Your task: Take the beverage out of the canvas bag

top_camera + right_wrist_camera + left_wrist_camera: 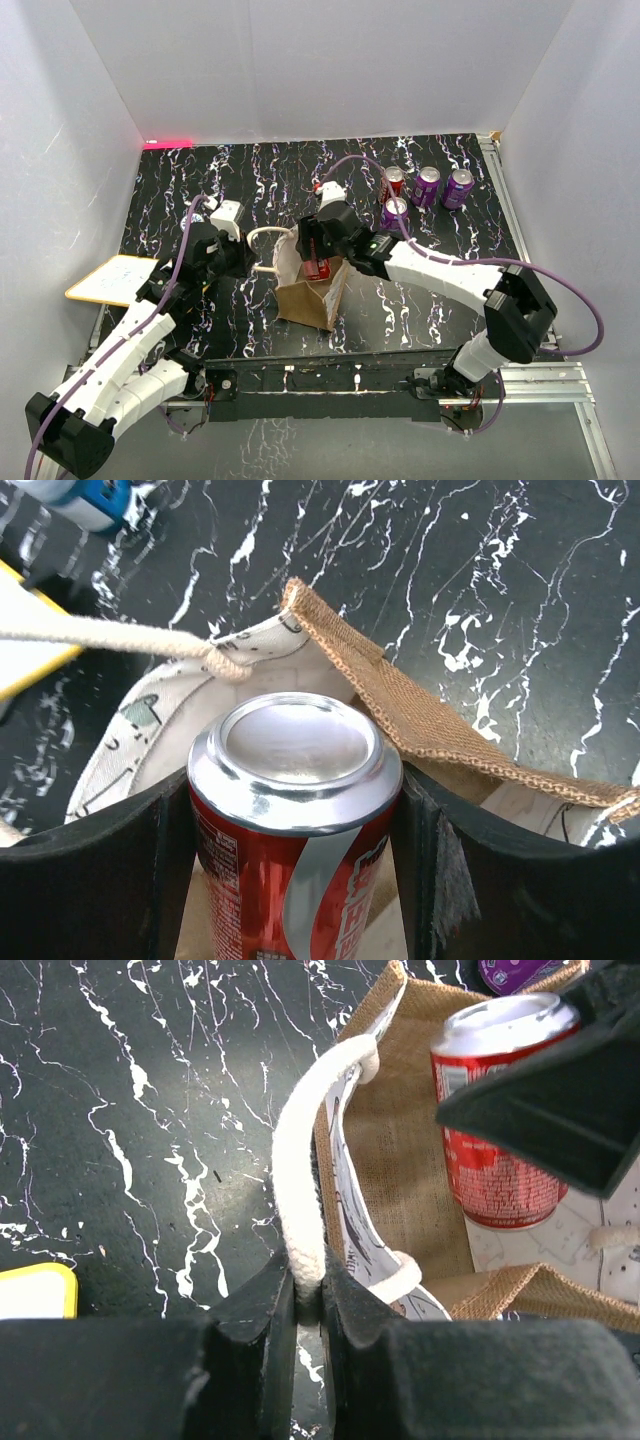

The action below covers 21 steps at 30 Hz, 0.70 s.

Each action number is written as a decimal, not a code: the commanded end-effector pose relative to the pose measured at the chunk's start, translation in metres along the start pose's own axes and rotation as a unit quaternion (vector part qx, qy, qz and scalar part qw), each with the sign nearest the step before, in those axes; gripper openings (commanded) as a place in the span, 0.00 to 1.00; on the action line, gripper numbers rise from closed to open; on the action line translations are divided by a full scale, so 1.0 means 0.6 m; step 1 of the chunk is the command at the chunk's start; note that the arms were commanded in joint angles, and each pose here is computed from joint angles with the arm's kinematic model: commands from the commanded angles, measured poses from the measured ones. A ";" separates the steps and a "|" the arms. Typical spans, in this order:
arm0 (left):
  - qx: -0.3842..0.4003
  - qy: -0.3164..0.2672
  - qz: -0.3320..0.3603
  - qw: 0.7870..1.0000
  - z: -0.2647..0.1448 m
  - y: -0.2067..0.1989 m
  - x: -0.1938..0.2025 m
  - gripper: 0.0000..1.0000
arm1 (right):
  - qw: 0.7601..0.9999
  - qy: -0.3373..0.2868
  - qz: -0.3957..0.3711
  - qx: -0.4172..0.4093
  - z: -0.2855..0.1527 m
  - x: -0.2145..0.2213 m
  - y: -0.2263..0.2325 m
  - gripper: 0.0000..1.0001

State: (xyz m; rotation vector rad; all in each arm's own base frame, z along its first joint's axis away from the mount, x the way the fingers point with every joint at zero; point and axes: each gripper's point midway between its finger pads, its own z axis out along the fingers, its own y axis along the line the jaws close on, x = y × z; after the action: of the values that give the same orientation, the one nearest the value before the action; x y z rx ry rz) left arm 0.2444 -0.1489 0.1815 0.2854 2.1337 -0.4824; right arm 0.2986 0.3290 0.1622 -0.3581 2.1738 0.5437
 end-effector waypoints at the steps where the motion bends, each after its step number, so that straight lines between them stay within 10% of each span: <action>1: 0.017 -0.022 -0.001 1.000 -0.012 -0.011 -0.023 0.20 | 0.984 -0.087 0.098 -0.121 -0.033 -0.110 0.047 0.08; 9: 0.069 -0.076 -0.006 0.995 -0.060 -0.062 -0.122 0.68 | 0.960 -0.115 0.188 -0.173 -0.075 -0.182 0.051 0.08; 21: 0.258 -0.063 -0.084 0.960 -0.084 -0.183 -0.156 0.89 | 0.914 -0.115 0.279 -0.271 -0.115 -0.241 0.093 0.08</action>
State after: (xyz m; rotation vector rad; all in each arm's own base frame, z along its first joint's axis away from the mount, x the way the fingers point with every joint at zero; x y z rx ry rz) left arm 0.2310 -0.2051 0.2914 0.3488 1.9365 -0.9117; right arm 0.3186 0.3331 0.2201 0.0872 2.1576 1.1464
